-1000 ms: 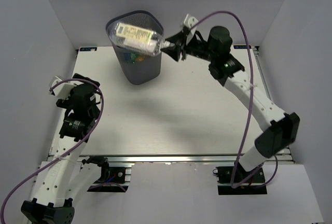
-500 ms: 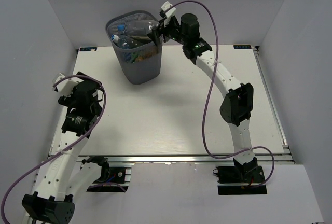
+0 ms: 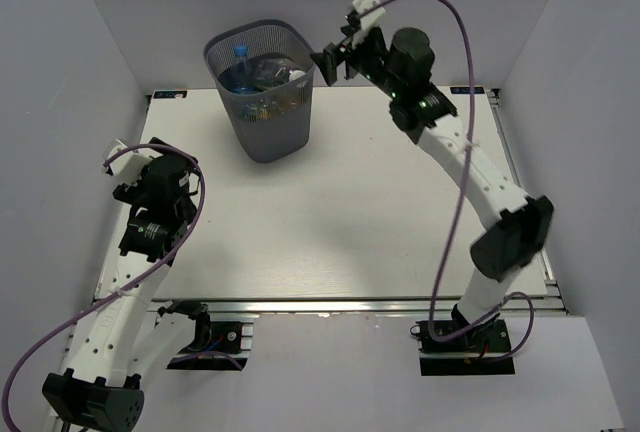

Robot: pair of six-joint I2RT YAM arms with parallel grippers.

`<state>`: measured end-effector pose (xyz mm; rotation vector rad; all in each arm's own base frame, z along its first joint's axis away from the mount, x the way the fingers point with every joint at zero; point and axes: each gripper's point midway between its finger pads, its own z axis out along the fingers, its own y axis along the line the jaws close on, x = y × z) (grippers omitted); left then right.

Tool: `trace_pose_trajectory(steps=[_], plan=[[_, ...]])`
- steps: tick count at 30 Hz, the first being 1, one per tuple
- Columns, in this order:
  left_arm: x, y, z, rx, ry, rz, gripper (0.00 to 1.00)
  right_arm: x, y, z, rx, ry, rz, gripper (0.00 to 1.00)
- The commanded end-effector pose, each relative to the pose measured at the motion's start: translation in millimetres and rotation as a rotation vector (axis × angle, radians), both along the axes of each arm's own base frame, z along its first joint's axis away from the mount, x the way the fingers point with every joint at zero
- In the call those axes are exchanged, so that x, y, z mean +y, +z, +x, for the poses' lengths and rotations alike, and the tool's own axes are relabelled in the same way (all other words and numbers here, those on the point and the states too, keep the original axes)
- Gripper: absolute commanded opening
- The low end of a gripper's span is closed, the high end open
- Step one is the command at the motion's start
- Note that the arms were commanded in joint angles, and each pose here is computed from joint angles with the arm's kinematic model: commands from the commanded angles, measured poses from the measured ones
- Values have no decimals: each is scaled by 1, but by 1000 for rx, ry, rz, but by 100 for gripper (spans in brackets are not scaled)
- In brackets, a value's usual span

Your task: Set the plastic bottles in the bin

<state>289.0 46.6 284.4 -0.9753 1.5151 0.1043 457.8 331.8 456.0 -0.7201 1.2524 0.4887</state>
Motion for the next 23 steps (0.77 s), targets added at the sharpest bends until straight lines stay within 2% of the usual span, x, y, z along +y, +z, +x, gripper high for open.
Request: trace_pose_trajectory(steps=[1,2,3,4,5,7,9,11,12,14,23], plan=[[1,11,-3,-29,8,-20,98,-41,4,-26,32,-115,75,89],[0,11,-3,-32,7,-24,98,-52,-47,-24,123,-179,40,89],[0,8,-3,-28,10,-30,98,-65,-60,-28,160,-230,61,89],[-1,7,-2,-29,3,-35,98,-82,-48,-43,134,-267,116,89],[-2,5,-1,-28,-4,-38,98,-97,-104,-44,218,-351,81,89],[-8,-3,5,-20,-36,-47,98,-124,-152,-60,285,-441,60,89],[-13,-11,9,1,-58,-48,98,-133,-178,-75,352,-459,97,89],[-14,-22,13,40,-58,-42,98,-129,-199,-90,387,-398,104,89],[-15,-25,15,53,-61,-39,98,-129,-227,-101,427,-375,96,89],[-17,-33,20,85,-67,-36,98,-125,-212,-112,365,-311,164,89],[-24,-39,30,98,-97,-39,98,-124,-212,-120,330,-275,183,89]])
